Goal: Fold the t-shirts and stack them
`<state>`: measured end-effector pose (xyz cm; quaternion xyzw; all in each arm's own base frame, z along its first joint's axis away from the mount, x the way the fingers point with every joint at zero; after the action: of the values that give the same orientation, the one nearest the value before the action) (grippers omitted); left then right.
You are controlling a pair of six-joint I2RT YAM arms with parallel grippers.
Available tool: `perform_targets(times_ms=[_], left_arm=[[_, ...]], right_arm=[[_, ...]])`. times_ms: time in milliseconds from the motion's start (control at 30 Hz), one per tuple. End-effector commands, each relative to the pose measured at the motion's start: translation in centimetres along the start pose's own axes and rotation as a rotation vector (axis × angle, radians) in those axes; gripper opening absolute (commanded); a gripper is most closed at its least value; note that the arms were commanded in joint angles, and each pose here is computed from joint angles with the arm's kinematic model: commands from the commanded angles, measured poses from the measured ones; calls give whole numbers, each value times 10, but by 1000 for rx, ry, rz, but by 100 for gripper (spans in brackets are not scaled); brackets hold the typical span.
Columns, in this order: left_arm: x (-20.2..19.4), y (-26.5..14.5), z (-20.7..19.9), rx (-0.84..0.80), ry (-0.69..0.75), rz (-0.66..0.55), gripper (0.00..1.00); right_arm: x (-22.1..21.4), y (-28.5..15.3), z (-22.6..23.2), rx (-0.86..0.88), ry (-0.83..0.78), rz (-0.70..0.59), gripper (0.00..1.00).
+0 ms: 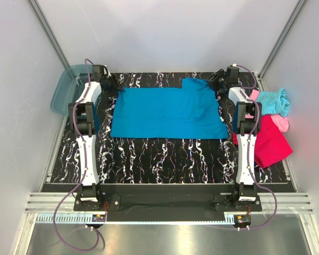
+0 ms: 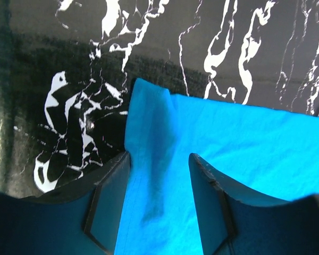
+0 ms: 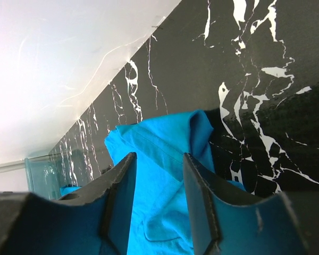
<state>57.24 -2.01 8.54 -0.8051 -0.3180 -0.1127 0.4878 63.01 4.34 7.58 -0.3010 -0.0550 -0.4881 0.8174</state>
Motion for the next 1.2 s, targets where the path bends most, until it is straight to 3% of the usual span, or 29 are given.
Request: perform_targets(times_ms=[0,533,767,1167], left_arm=[[3,-8,1,-14,-22,-16,54],[-1,-12,4,-27,-33,-27,45],[0,-12,5,-34,-40,-31,45],[-1,-13,6,-36,-42,-28,45]], right_arm=[[27,-15,42,103,-44,-68,46],[28,-11,37,83,-55,-75,45],[20,-20,13,-28,-51,-71,47],[32,-13,19,-5,-34,-70,47]])
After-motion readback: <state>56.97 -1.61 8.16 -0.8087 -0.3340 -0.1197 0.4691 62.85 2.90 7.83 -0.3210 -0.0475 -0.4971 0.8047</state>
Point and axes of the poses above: each gripper's point midway between its finger pads, its own y axis out along the fingers, its own z axis along the line the jaws close on, x = y × z, the point moved 7 cm from there along -y, back along the fingers, and after that the axes turned 2 degrees about y, right-handed, at the moved point
